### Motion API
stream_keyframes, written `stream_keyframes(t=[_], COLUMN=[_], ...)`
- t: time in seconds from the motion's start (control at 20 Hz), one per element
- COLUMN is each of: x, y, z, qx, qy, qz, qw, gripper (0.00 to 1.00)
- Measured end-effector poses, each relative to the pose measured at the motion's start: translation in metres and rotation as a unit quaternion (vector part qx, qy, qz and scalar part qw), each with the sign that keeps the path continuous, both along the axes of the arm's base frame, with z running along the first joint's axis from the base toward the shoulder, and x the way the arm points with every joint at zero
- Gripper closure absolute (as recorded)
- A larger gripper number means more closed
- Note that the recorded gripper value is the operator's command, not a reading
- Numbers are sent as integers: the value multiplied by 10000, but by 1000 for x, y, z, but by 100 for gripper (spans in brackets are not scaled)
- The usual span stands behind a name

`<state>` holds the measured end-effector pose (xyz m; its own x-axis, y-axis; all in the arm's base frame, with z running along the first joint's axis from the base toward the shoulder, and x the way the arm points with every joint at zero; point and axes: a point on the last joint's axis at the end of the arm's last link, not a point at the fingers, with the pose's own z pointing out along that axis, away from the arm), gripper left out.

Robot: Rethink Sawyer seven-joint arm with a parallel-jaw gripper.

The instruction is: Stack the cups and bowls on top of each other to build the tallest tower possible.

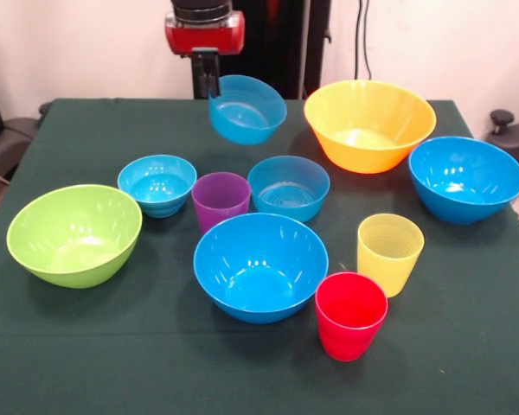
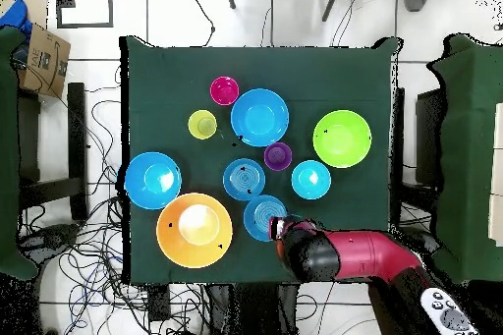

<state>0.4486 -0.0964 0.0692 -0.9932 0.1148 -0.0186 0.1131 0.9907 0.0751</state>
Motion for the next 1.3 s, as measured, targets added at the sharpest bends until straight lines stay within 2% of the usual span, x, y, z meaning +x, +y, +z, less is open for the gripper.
stream_keyframes(t=[0.25,0.65,0.95,1.3], x=[1,13,28,45], y=[-15,-40,-56,-69], z=[2,9,13,16], qx=[71,151,159,98], qy=[142,221,136,-11], qz=[-109,-259,-337,-242], qw=[9998,9993,9992,9997], gripper=[100,100,100,100])
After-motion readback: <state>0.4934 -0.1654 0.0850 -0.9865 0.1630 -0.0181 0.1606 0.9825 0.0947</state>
